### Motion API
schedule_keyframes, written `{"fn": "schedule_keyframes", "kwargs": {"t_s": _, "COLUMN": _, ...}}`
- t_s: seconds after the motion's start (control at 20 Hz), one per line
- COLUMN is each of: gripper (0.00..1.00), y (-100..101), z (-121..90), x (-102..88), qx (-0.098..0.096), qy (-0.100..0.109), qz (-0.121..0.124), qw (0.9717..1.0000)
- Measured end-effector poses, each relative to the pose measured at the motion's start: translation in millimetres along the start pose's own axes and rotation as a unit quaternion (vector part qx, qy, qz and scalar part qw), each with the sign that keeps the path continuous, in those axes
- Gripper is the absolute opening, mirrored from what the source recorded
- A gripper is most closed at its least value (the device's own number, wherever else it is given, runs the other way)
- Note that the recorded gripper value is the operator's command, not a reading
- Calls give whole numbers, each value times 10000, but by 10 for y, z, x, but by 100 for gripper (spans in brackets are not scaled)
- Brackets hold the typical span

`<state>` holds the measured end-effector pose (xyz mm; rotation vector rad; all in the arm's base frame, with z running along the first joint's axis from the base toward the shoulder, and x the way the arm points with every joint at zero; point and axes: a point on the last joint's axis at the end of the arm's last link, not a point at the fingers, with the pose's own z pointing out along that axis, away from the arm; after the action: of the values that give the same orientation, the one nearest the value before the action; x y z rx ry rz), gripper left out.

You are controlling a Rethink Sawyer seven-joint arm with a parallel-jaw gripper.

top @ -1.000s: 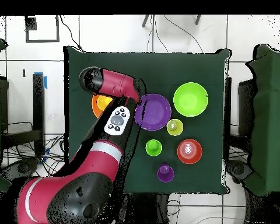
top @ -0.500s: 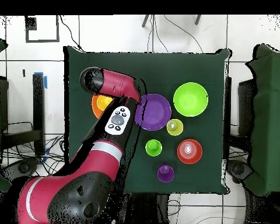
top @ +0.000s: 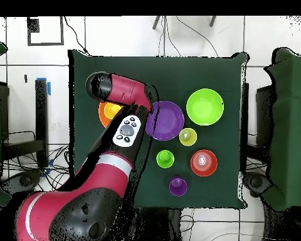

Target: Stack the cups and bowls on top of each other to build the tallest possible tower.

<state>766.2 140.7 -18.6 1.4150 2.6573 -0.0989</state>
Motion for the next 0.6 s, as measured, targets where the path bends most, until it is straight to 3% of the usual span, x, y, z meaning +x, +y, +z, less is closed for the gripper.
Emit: {"fn": "schedule_keyframes", "kwargs": {"t_s": 0.6, "gripper": 100, "y": 62, "z": -549, "x": -197, "qx": -238, "qy": -96, "qz": 167, "qw": 9995}}
